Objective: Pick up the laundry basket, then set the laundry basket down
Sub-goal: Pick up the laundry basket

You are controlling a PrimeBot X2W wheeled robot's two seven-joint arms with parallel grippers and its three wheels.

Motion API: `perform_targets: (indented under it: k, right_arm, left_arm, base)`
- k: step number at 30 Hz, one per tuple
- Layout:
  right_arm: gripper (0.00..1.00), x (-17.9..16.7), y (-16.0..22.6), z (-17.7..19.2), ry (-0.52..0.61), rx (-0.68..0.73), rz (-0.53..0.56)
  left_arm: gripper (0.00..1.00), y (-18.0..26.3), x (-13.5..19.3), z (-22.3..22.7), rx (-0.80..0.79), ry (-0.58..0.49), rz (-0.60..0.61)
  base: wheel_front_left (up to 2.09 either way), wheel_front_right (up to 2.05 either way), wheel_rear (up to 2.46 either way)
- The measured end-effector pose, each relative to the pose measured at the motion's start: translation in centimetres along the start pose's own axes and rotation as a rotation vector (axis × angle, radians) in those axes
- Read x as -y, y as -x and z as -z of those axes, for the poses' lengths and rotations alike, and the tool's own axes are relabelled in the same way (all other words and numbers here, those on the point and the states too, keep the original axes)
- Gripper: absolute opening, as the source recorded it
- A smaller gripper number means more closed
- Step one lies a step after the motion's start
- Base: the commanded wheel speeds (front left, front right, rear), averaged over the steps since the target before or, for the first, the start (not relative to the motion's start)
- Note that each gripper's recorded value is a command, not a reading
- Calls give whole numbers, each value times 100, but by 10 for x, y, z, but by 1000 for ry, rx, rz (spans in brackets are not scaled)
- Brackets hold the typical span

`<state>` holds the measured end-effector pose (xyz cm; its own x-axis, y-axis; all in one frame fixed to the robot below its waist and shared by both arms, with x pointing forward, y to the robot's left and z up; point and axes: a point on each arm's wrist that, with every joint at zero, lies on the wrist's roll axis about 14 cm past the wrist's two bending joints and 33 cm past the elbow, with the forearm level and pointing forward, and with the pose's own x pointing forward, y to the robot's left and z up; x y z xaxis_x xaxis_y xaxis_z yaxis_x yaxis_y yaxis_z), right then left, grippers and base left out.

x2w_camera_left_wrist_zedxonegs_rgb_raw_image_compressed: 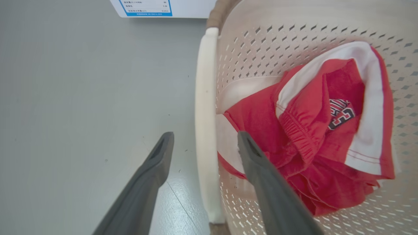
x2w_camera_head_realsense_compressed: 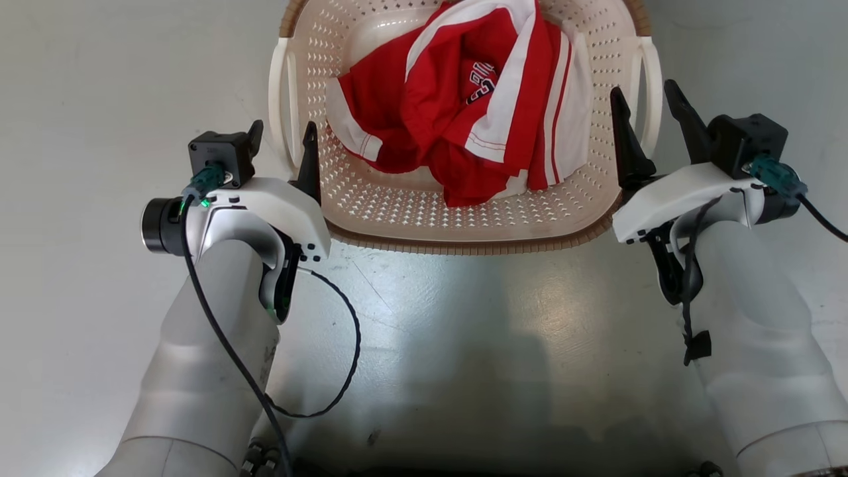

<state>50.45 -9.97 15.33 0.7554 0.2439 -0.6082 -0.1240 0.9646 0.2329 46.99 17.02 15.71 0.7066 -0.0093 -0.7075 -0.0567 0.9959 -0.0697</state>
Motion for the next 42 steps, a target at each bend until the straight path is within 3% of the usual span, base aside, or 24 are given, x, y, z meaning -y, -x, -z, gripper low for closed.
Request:
perform_targets:
  k: [13,14,16,18,19,20,22,23,42]
  right_arm:
    - [100,-13,-14,23,13,-94,-43]
    - [100,-13,-13,24,14,-99,-45]
    - [100,-14,-11,26,14,-110,-47]
    - [99,-15,-10,26,13,-114,-48]
    - [87,-15,-11,26,15,-117,-51]
    - [50,-15,-11,26,16,-121,-51]
    - [13,-14,-11,26,16,-125,-47]
    - [0,-10,-10,27,15,-128,-38]
    - [0,3,20,9,33,-156,23]
  left_arm:
    - [100,-6,14,12,-52,-49,67]
    - [90,-6,16,13,-58,-50,74]
    - [47,-4,18,16,-69,-52,81]
    - [11,-2,19,17,-75,-44,83]
    - [0,-2,19,18,-80,-43,85]
    - [0,-2,19,19,-81,-41,86]
    - [0,-4,22,15,-76,-38,93]
    - [0,-4,23,13,-72,-40,97]
    - [0,27,42,-2,-54,-2,118]
  base:
    - [0,0,0]
    - [0,0,0]
    - [0,0,0]
    - [0,0,0]
    - [0,0,0]
    - [0,0,0]
    - [0,0,0]
    - [0,0,0]
    - [0,0,0]
